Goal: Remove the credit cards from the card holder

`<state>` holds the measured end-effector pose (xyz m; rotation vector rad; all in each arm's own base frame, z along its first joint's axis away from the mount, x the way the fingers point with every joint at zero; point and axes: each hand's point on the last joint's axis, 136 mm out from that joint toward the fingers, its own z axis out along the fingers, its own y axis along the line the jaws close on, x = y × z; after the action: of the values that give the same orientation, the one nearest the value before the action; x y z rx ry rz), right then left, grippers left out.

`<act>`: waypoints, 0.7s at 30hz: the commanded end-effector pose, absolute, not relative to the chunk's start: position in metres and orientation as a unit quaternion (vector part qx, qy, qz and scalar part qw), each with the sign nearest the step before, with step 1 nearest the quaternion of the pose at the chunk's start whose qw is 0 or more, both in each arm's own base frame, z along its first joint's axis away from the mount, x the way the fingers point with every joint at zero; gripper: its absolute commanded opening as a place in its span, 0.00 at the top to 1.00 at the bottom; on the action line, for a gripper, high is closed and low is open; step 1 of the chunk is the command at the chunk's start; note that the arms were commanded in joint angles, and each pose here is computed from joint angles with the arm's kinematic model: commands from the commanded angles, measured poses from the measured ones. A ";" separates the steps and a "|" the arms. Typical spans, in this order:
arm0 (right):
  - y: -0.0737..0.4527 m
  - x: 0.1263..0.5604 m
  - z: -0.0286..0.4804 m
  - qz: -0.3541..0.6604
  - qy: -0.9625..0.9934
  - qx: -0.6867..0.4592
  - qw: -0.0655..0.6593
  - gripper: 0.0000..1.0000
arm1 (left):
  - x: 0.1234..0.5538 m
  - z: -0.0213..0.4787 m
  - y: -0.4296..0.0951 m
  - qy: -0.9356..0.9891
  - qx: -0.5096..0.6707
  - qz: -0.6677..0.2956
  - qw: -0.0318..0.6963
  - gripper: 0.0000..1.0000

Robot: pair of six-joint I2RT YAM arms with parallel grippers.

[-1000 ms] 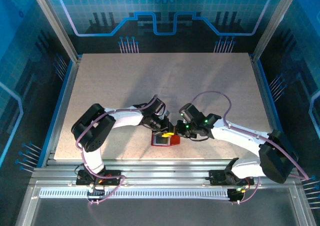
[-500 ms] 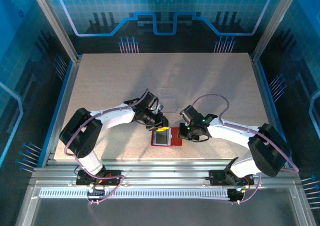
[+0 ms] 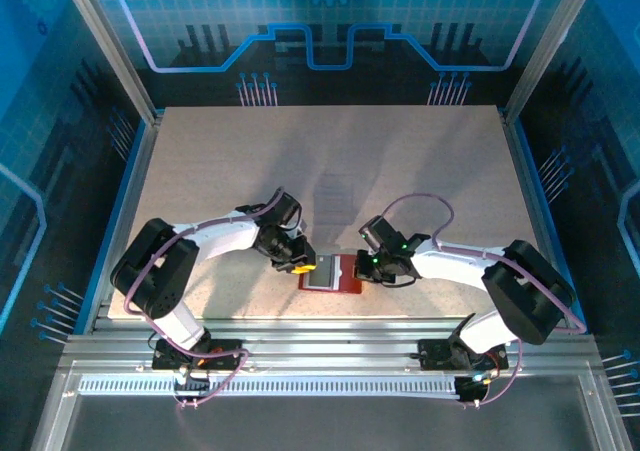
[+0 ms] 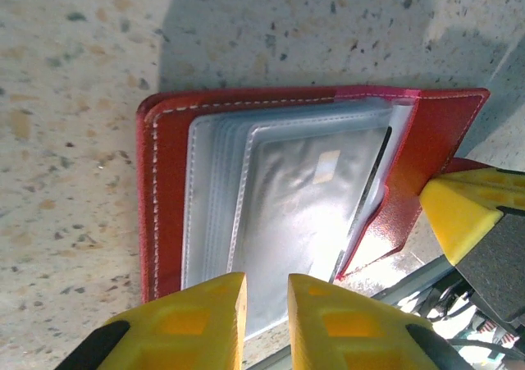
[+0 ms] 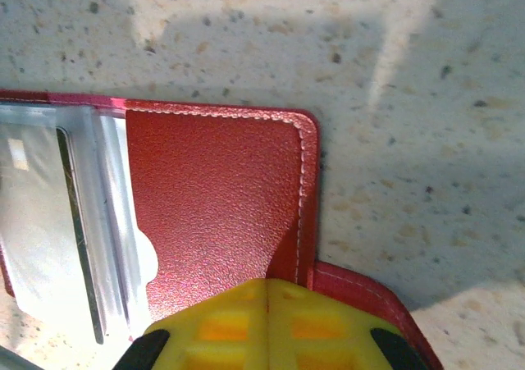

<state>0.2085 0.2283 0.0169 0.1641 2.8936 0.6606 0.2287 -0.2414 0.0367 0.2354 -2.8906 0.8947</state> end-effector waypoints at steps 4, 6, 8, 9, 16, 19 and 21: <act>0.233 0.208 0.007 0.236 0.966 0.057 0.086 0.96 | 0.229 0.039 -0.221 -0.953 0.083 0.289 0.045 0.80; 0.237 0.211 0.009 0.239 0.965 0.054 0.093 0.96 | 0.229 0.039 -0.215 -0.952 0.089 0.289 0.044 0.79; 0.240 0.214 0.011 0.242 0.964 0.052 0.096 0.96 | 0.231 0.039 -0.210 -0.951 0.093 0.291 0.041 0.80; 0.242 0.215 0.011 0.243 0.964 0.051 0.096 0.96 | 0.231 0.040 -0.207 -0.951 0.096 0.291 0.040 0.80; 0.259 0.216 0.011 0.247 0.964 0.036 0.092 0.96 | 0.233 0.050 -0.198 -0.949 0.100 0.299 0.028 0.79; 0.259 0.215 0.009 0.239 0.966 0.037 0.091 0.97 | 0.233 0.054 -0.202 -0.943 0.102 0.315 0.028 0.79; 0.258 0.215 0.009 0.235 0.967 0.037 0.092 0.97 | 0.234 0.055 -0.205 -0.940 0.102 0.324 0.029 0.79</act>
<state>0.2202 0.2610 0.0181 0.1000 2.8351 0.7622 0.2398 -0.2024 0.0504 0.3283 -2.9317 0.9495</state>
